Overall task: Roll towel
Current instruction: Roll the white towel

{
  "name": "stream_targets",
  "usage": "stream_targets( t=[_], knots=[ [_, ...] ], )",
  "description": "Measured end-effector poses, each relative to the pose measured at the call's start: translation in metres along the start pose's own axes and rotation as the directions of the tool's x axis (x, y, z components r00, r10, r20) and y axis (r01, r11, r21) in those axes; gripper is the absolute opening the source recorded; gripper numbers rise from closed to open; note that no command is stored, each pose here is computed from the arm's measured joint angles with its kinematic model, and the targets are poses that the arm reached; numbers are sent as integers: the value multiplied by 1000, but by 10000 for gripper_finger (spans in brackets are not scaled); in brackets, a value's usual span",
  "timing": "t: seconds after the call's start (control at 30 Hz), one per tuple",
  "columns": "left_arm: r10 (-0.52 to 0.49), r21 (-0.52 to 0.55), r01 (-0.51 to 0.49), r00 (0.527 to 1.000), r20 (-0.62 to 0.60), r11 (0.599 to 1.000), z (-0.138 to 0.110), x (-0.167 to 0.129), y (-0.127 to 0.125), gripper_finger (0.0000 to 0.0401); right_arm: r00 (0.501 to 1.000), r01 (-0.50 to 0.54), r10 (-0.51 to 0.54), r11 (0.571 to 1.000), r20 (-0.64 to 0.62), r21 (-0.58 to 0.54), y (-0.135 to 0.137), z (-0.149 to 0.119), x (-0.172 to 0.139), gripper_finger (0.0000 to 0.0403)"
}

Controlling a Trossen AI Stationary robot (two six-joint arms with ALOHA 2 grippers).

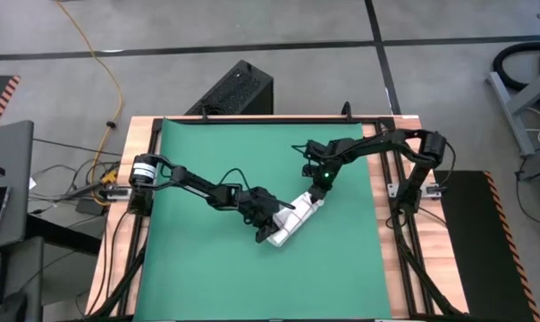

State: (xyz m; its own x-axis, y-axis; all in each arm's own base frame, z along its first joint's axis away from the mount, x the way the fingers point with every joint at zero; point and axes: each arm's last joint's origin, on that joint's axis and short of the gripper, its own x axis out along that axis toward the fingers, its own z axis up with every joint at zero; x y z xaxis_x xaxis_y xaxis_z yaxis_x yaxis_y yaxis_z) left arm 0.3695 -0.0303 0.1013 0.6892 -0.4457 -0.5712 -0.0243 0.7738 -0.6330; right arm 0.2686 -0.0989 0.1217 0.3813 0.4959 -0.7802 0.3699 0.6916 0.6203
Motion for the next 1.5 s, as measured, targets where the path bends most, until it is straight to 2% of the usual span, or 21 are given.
stream_targets(
  t=[0.13,0.3,0.4,0.47,0.53,0.6,0.67,0.7,0.87,0.93,1.03,1.2,1.27,1.43,1.5],
  knots=[
    [25,-23,-25,1000,6,999,3,-9,-8,0,1000,19,-19,1000,-6,7,-3,0,4,53],
    [144,-36,-144,990,-3,989,6,-31,-18,0,999,34,-34,999,6,-11,-3,1,4,53],
    [224,-23,-223,974,31,975,11,-48,-29,0,999,37,-36,999,13,-29,-2,2,5,53],
    [250,-12,-251,963,102,968,18,-60,-37,0,999,43,-42,998,23,-37,-2,3,6,53],
    [219,14,-226,956,195,974,28,-71,-49,0,998,46,-45,998,32,-45,-2,4,6,53],
    [125,69,-154,941,315,986,41,-81,-62,0,998,53,-52,998,35,-46,-2,4,6,53],
    [40,117,-90,926,376,989,49,-85,-70,0,998,54,-52,997,34,-53,-1,4,7,53],
    [32,119,-83,926,376,989,50,-85,-69,0,998,54,-52,997,36,-56,-1,4,7,53],
    [53,103,-83,963,264,991,43,-68,-55,0,998,55,-53,996,39,-68,0,4,8,53],
    [24,147,-62,969,247,987,50,-60,-62,0,998,55,-52,996,41,-69,1,5,8,53],
    [66,237,-102,986,156,966,56,-51,-73,0,998,55,-52,996,45,-70,1,5,8,53],
    [109,365,-135,990,93,921,70,-39,-89,0,997,58,-53,995,63,-79,1,7,8,53],
    [127,375,-123,992,14,919,64,-32,-84,0,996,59,-53,995,67,-83,1,8,8,53],
    [156,387,-145,988,4,911,63,-26,-80,0,996,61,-55,995,70,-84,1,8,8,53],
    [206,384,-176,978,-37,906,58,-25,-74,0,996,60,-54,995,70,-85,1,8,9,53]
  ],
)
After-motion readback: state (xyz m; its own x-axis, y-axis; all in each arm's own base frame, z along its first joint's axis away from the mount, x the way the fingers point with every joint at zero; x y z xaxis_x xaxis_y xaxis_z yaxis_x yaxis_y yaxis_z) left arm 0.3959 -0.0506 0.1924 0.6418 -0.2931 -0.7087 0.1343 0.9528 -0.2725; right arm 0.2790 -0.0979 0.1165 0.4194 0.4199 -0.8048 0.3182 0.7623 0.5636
